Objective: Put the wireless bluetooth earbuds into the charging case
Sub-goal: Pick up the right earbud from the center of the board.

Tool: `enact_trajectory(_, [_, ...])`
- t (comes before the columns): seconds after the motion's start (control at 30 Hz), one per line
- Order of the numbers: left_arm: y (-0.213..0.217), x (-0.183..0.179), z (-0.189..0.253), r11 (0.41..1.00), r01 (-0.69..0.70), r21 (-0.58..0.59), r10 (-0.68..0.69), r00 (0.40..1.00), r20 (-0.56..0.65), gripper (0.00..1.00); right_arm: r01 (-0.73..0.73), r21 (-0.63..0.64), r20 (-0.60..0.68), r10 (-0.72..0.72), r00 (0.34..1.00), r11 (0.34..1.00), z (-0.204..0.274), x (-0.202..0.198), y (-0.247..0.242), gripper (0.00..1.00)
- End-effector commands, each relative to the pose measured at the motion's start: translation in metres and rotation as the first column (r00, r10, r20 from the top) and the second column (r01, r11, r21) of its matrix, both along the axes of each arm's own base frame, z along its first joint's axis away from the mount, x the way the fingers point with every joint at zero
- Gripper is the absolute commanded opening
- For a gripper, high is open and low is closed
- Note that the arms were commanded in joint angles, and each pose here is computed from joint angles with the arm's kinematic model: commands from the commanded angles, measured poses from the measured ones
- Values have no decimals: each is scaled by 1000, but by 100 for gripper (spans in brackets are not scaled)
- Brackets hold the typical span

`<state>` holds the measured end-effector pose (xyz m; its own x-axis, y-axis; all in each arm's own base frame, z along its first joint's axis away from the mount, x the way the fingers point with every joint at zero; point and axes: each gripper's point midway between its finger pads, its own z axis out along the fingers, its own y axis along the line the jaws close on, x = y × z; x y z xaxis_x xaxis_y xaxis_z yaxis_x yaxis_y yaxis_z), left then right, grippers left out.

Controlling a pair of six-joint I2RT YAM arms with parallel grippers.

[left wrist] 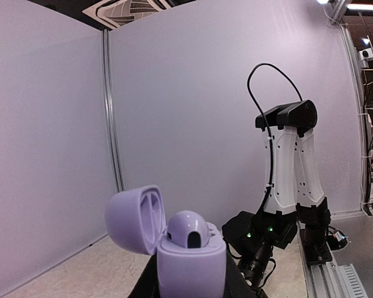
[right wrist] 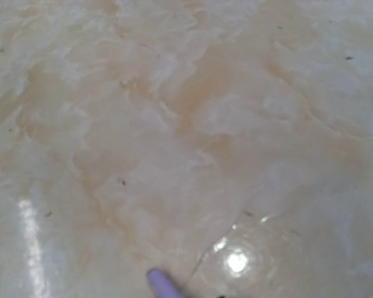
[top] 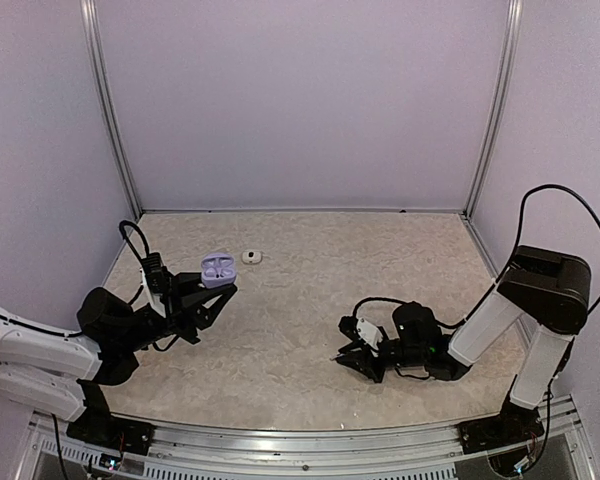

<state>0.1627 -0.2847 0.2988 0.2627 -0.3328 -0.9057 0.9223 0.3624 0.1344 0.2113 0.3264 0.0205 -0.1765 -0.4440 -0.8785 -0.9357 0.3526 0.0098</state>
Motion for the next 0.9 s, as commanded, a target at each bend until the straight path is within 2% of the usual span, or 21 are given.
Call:
enact_trajectory(0.0, [3, 0, 0, 1000, -11, 4, 11, 1000, 10, 6, 10, -34, -25, -11, 1000, 999, -8, 0, -5, 19])
enact_trajectory(0.13, [5, 0, -2, 1000, -16, 5, 16, 1000, 7, 6, 1, -26, -15, -1, 1000, 1000, 4, -1, -1, 12])
enact_trajectory(0.3, [5, 0, -8, 1000, -15, 15, 15, 1000, -1, 6, -28, -48, 6, 28, 1000, 998, 28, -5, 13, 8])
enact_trajectory(0.57, [4, -1, -19, 999, -5, 41, 5, 1000, -16, 5, -66, -71, 172, 78, 982, 995, 124, -1, 42, 8])
enact_trajectory(0.73, [4, -6, -23, 998, 26, 53, -25, 1000, -17, 5, -77, -75, 316, 97, 944, 994, 196, -5, 52, 8])
enact_trajectory(0.87, [0, -15, -27, 993, 91, 72, -89, 996, -25, 5, -112, -108, 406, 147, 902, 988, 232, -23, 63, 8])
